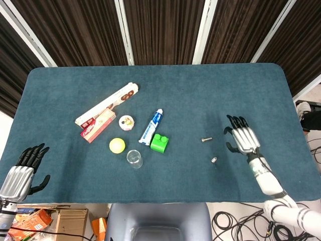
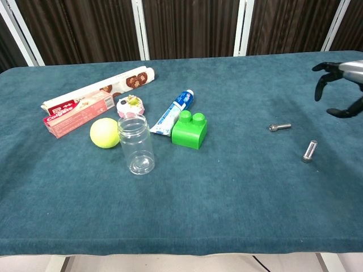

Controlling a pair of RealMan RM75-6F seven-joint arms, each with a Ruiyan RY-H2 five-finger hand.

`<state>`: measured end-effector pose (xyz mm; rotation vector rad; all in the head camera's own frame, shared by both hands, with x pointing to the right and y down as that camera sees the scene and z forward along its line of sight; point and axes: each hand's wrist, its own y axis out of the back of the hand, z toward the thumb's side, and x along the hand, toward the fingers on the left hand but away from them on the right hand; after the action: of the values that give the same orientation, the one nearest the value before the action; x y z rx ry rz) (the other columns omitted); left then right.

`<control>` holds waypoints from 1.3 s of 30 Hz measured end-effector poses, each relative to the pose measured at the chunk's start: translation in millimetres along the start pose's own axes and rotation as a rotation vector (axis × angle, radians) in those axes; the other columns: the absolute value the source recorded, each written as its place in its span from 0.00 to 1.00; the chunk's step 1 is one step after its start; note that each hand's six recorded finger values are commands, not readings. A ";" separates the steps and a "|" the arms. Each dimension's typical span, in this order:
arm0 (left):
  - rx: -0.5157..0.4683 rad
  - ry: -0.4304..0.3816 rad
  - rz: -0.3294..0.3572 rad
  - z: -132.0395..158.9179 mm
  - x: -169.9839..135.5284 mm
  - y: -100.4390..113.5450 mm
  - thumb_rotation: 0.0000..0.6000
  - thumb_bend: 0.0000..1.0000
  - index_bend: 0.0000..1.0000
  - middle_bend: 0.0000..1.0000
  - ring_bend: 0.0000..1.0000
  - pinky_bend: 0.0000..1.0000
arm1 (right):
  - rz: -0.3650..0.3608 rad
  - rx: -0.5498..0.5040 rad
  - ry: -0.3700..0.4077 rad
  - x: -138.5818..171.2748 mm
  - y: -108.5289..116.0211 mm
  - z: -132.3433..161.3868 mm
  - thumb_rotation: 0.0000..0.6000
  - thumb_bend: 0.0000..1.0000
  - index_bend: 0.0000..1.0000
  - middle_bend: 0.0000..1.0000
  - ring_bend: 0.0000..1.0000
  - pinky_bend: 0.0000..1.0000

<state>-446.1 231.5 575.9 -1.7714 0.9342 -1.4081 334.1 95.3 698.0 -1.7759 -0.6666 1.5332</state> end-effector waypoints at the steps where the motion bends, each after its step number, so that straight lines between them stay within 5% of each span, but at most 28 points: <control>1: 0.001 0.002 -0.002 -0.2 0.7 -0.6 1.00 0.38 0.00 0.00 0.00 0.08 | 0.006 -0.002 -0.005 -6.5 -0.9 1.5 1.00 0.32 0.43 0.00 0.00 0.00; 8: 0.001 0.018 -0.007 -4.2 4.0 -1.1 1.00 0.38 0.00 0.00 0.00 0.08 | 0.060 0.044 0.009 -40.8 -18.6 28.8 1.00 0.31 0.44 0.00 0.00 0.00; 39: -0.001 0.011 -0.001 -3.6 2.6 0.4 1.00 0.38 0.00 0.00 0.00 0.08 | 0.107 0.087 0.006 -56.9 -46.8 44.7 1.00 0.31 0.53 0.00 0.00 0.00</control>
<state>-449.2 228.9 577.5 -1.7668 0.9405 -1.4198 282.9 89.3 767.0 -1.7751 -0.5013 1.6025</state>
